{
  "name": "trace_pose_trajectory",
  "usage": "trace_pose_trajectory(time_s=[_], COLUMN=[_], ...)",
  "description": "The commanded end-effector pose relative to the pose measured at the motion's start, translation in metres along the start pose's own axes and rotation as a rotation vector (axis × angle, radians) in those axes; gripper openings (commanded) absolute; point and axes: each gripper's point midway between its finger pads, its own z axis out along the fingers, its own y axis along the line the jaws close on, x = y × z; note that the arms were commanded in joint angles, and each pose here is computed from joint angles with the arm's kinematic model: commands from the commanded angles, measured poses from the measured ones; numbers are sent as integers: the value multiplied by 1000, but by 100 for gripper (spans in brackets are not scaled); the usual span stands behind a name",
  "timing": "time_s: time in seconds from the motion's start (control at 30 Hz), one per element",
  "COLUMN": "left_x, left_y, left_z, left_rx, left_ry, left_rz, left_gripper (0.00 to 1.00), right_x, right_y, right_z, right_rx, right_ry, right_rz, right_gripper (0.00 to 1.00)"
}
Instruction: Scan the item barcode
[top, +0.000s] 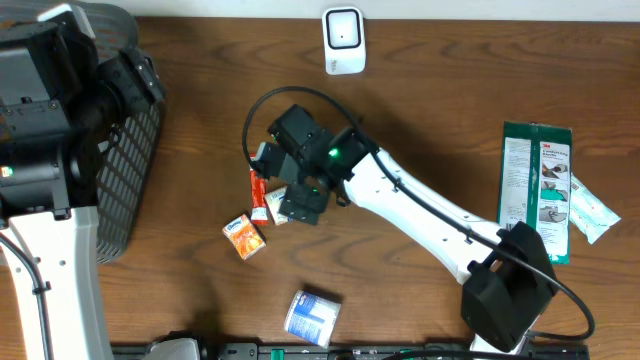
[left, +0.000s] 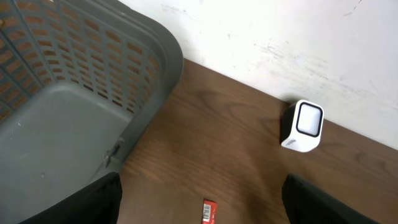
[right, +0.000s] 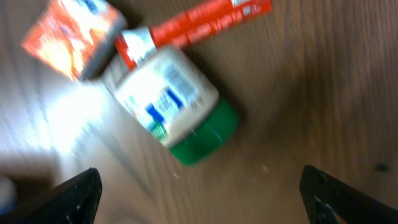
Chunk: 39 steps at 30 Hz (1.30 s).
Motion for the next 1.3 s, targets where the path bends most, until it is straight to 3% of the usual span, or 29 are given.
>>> trace_pose_trajectory(time_s=[0.0,0.17,0.27,0.33,0.6,0.77,0.83,0.97,1.27], left_x=[-1,-1,-1,-1,-1,-1,-1,-1,-1], left_y=[2,2,2,2,2,2,2,2,2], left_z=[2,2,2,2,2,2,2,2,2], left_rx=[-8,-8,-8,-8,-8,-8,-8,-8,-8], left_ry=[0,0,0,0,0,0,0,0,0], left_rz=[-4,-4,-5,-4,-4,-4,-4,-5,-5], left_gripper=[83,83,83,83,83,83,83,83,83], right_x=[7,11,7,-3,-42,-38,-34,-27,-26], right_y=[-7,13,10,9,-25,-20,-7,20,37], right_z=[-8,-2,4,5,-22,-16,-11,-3,5], right_rx=[12,-96,-88,-81,-83,-157,-175,-149,-11], right_ry=[20,9,-4,-41,-218,-158,-102,-4,-29], right_rz=[-227,-362,-354,-253,656,1304,1506,1717,2009], right_gripper=[98,96,94,94,92,92,99,99,99])
